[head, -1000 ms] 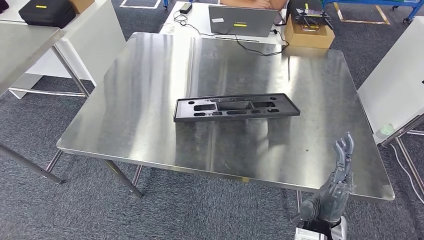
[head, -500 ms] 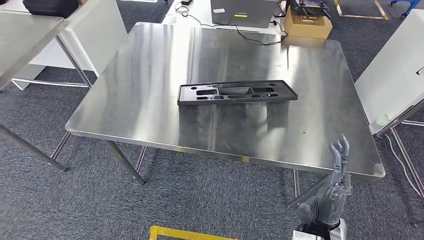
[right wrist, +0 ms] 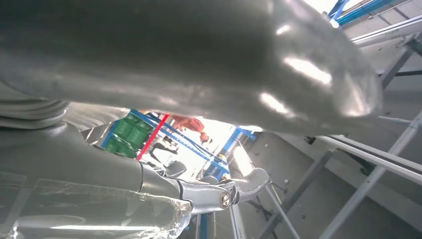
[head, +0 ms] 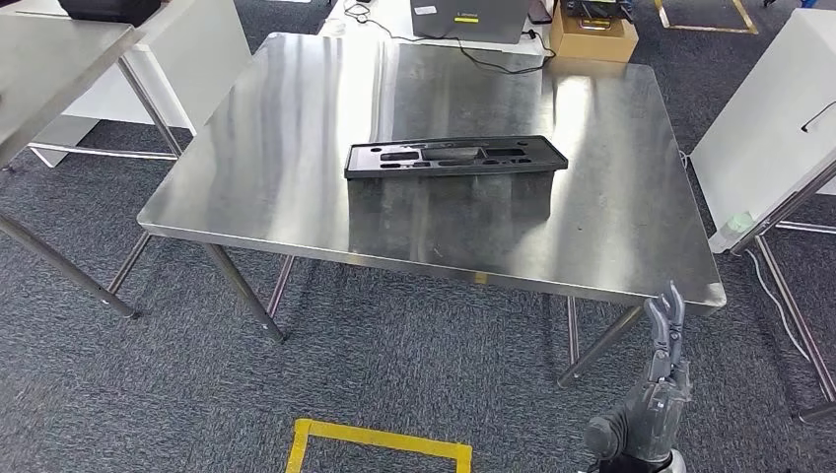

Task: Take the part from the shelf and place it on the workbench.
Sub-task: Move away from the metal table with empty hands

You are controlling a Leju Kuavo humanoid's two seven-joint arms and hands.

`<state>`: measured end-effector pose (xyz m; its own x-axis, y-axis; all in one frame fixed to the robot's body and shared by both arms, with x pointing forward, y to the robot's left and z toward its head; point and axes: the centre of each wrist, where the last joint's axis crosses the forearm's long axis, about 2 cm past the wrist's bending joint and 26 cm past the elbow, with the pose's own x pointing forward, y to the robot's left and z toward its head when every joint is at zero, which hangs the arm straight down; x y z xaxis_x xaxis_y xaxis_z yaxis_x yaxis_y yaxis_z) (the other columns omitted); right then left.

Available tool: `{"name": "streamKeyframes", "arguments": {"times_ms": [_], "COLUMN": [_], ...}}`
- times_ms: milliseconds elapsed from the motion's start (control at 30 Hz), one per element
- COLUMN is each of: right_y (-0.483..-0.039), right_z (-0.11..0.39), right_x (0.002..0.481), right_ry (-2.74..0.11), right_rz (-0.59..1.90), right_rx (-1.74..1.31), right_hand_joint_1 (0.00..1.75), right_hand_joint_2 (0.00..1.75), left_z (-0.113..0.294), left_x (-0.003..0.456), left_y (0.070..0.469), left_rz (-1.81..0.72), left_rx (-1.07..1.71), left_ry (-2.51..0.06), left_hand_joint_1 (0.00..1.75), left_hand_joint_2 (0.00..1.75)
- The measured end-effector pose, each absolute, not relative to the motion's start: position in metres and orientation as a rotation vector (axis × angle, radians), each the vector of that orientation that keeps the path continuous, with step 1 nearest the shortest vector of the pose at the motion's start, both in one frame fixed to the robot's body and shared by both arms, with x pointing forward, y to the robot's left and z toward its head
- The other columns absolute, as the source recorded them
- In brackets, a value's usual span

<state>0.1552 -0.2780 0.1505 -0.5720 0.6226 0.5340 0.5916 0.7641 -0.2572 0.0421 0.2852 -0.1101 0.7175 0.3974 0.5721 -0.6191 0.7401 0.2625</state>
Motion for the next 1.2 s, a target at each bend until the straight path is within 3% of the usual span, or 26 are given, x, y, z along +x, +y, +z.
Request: {"name": "streamKeyframes", "arguments": {"times_ms": [233, 667, 867, 1033, 1200], "right_y": [-0.278, -0.290, -0.301, -0.306, -0.298], "right_z": [0.136, 0.042, -0.034, -0.082, -0.101], "right_x": [0.154, 0.175, 0.182, 0.131, 0.083], "right_ry": [-2.264, -1.824, -1.297, -0.701, -0.365], "right_rz": [0.053, 0.105, 0.065, -0.056, -0.065], "right_rx": [-0.866, -0.710, -0.622, -0.531, -0.484], "right_hand_joint_1": [0.00, 0.00, 0.00, 0.00, 0.00], "right_hand_joint_2": [0.00, 0.00, 0.00, 0.00, 0.00], "left_z": [-0.110, -0.110, -0.110, -0.109, -0.109], "left_x": [0.042, 0.040, 0.043, 0.045, 0.045], "left_y": [0.288, 0.285, 0.286, 0.284, 0.284], "left_rz": [0.564, 0.537, 0.505, 0.479, 0.470], "left_rx": [0.465, 0.473, 0.470, 0.470, 0.470], "left_ry": [-0.513, -0.493, -0.467, -0.427, -0.405], "left_hand_joint_1": [0.00, 0.00, 0.00, 0.00, 0.00], "left_hand_joint_2": [0.00, 0.00, 0.00, 0.00, 0.00]}}
